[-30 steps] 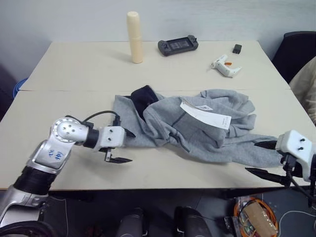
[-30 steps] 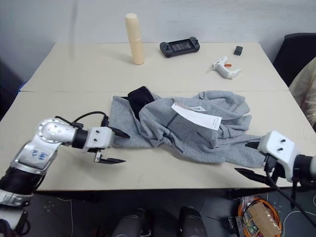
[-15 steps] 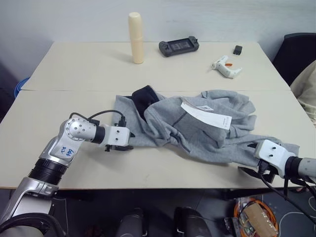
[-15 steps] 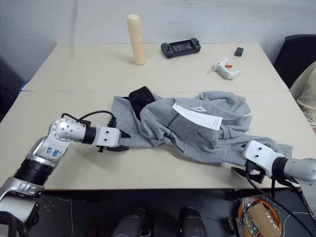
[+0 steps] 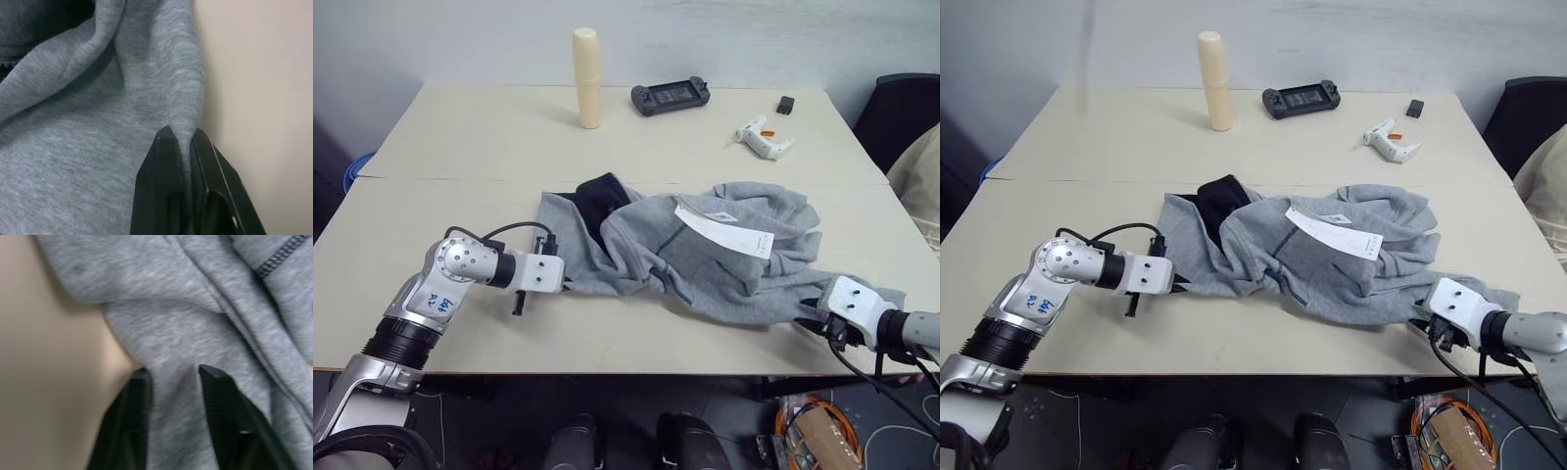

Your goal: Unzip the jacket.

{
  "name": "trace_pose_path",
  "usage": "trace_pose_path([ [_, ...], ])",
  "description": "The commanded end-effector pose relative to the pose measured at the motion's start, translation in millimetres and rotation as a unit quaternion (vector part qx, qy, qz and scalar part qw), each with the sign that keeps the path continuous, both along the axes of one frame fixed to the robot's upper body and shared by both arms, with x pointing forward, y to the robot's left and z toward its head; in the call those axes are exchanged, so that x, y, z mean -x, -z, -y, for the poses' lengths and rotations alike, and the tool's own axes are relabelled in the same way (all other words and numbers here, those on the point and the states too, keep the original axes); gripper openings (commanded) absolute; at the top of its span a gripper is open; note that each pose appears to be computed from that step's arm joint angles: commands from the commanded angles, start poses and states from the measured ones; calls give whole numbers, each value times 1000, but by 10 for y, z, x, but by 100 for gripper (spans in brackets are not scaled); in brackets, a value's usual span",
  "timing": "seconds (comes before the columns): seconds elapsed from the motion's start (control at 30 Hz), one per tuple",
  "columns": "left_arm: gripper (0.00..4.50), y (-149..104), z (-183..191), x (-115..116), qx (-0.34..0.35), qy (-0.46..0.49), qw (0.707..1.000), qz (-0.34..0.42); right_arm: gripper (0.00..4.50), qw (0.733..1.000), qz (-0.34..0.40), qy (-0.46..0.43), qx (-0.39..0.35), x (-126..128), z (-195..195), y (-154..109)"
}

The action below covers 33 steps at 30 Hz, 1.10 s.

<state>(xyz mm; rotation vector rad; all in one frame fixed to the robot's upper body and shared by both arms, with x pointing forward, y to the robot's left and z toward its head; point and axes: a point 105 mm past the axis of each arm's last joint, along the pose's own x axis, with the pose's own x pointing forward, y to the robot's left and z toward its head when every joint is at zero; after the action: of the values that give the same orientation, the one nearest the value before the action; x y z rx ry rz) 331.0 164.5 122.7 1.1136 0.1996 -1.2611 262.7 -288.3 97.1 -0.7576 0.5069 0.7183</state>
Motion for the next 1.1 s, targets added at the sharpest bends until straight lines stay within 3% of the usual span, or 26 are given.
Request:
trace_pose_path([
  [0.03, 0, -78, -159, -72, -17, -23, 999, 19, 29, 999, -39, 10, -5, 128, 116, 57],
  [0.07, 0, -86, -183, -71, -17, -24, 999, 18, 2, 999, -47, 4, -12, 176, 101, 41],
  [0.33, 0, -143, -615, -130, -67, -46, 996, 23, 2, 984, -169, -49, -7, 895, 24, 114],
  [0.53, 0, -234, -729, -286, -65, -63, 995, 37, 2, 967, -240, -69, -51, 1409, -245, 215],
  [0.77, 0, -215, -810, -284, -79, -46, 995, 30, 2, 951, -271, -94, -119, 1737, -710, 330],
  [0.93, 0, -237, -781, -306, -71, -40, 996, 36, 2, 939, -265, -118, -184, 1804, -1046, 240],
  [1.03, 0, -244, -757, -302, -67, -36, 996, 39, 2, 963, -205, -70, -161, 1524, -928, 271],
  [1.1, 0, -247, -747, -296, -66, -33, 996, 39, 44, 957, -214, -62, -183, 1484, -910, 201],
])
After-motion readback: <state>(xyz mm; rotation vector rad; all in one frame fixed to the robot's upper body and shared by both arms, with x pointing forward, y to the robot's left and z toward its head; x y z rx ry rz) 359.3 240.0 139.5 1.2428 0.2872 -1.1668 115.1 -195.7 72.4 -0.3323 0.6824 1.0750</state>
